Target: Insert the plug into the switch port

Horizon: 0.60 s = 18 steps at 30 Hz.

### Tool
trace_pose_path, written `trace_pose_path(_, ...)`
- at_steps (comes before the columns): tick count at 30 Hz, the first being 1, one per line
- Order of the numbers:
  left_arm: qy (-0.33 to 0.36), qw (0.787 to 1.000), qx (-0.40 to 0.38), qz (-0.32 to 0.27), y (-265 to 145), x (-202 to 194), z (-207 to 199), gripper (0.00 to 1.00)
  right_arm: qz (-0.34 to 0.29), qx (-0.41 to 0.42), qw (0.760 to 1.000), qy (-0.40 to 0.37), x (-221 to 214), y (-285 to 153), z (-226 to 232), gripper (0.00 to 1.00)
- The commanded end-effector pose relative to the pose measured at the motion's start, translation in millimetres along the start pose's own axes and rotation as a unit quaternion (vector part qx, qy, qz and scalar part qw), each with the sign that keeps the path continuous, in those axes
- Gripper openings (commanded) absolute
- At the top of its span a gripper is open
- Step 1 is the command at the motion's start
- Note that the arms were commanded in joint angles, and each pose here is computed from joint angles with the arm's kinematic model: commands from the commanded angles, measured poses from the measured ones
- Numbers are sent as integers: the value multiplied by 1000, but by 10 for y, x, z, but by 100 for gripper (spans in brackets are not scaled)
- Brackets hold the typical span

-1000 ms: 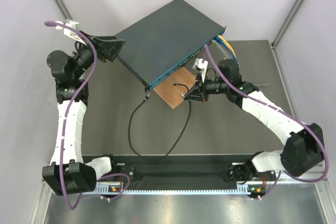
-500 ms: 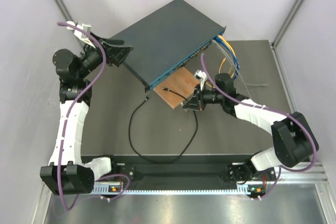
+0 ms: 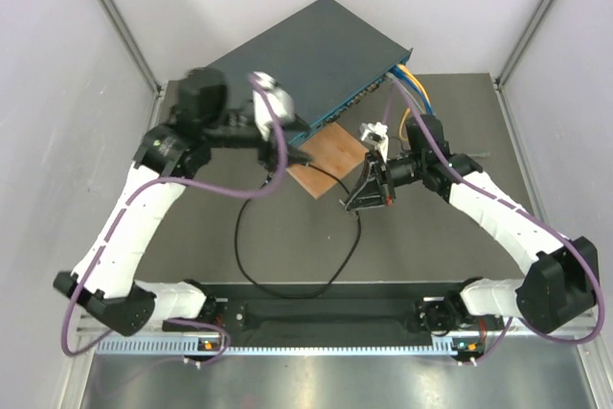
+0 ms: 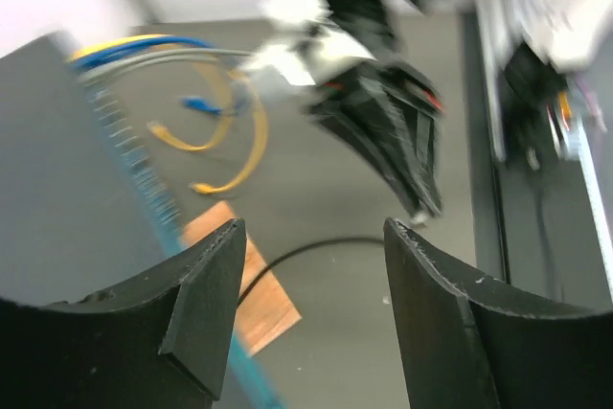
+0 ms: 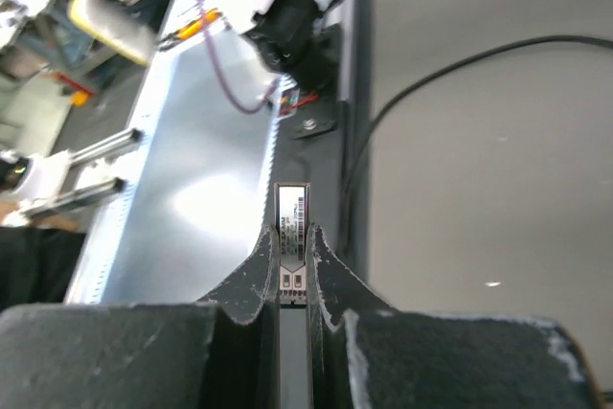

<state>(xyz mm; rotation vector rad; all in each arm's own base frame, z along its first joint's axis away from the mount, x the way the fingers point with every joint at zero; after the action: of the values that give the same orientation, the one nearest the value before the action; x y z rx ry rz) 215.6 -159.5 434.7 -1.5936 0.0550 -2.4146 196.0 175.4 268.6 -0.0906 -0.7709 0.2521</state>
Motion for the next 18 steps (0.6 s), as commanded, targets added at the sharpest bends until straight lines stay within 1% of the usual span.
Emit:
trace_pose_path(1,119,981,-121,99,147,-136,-339,64,15,59,998,-2,-10,-78,205,0)
trace_pose_path(2,119,976,-147,111,183,-155,-433,64,14,58,998,0,-13,-85,205,0)
trace_pose_path(3,135,969,-178,106,279,-116,-562,63,14,58,998,3,-25,-84,199,0)
trace_pose_path(4,148,963,-191,119,334,-158,-609,63,16,61,998,5,-33,-80,200,0)
trace_pose_path(7,161,951,-233,122,495,-193,-820,61,17,68,997,15,-26,-78,210,0)
trace_pose_path(9,177,946,-244,118,600,-185,-911,59,20,79,997,20,-19,-77,220,0)
trace_pose_path(11,187,942,-246,129,679,-233,-960,57,21,82,996,28,-17,-75,217,0)
trace_pose_path(13,194,943,-236,132,755,-259,-943,54,23,90,995,32,-17,-76,230,0)
trace_pose_path(18,195,941,-241,132,916,-283,-1008,50,29,99,994,38,-14,-56,228,0)
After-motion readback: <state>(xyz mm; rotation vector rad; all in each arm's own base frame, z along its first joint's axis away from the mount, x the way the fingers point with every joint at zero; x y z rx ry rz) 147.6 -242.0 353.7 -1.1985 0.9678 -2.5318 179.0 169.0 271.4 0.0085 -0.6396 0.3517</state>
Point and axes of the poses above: each gripper's point midway between its finger pads, its own y axis out along the fingers, its own z axis along the line the jaws close on, x = y × z, the point moved 10 cm from there along -y, back along the fingers, and after that the axes turned 15 degrees about y, right-handed, at the moved point
